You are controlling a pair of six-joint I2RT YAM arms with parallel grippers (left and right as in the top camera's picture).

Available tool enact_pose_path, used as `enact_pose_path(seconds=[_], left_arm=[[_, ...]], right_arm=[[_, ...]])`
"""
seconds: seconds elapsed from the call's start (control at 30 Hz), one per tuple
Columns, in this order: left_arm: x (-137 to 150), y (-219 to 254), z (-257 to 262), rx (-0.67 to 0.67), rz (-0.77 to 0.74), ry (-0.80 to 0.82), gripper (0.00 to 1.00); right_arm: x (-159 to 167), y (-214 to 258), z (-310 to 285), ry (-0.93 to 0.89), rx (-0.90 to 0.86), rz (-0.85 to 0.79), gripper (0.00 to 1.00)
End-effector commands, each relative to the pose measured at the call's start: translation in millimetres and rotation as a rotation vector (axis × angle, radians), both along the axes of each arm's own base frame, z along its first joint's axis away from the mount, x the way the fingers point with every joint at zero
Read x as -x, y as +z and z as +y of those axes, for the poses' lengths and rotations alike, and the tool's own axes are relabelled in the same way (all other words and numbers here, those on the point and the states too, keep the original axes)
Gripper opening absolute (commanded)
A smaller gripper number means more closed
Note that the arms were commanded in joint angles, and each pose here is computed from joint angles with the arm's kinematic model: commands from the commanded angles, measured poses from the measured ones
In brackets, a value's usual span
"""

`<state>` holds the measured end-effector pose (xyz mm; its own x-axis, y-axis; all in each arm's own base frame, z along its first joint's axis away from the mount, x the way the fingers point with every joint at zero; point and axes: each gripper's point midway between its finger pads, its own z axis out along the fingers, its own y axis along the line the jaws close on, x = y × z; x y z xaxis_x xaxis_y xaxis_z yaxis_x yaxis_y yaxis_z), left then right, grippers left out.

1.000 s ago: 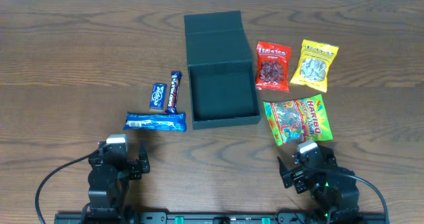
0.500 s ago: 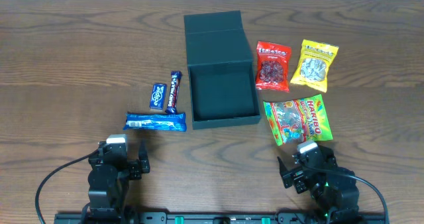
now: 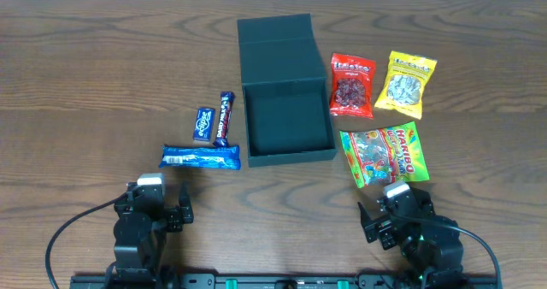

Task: Pack container

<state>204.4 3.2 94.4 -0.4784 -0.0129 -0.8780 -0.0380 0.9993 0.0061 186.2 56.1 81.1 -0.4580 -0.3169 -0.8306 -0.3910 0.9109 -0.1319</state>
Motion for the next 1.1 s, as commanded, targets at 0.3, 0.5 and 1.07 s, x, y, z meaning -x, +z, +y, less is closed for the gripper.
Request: enact_pose_path(seconds=[0.3, 0.5, 1.07], left_arm=[[0, -5, 2, -0.017, 0.010, 0.003, 0.95], [0, -5, 2, -0.016, 0.010, 0.003, 0.95], [0, -5, 2, -0.017, 0.010, 0.003, 0.95]], right_arm=[[9, 61, 70, 0.051, -0.816, 0.175, 0.99], [9, 68, 73, -0.043, -1.015, 0.287, 0.99], [-31, 82, 41, -0.333, -0.771, 0.357, 1.00]])
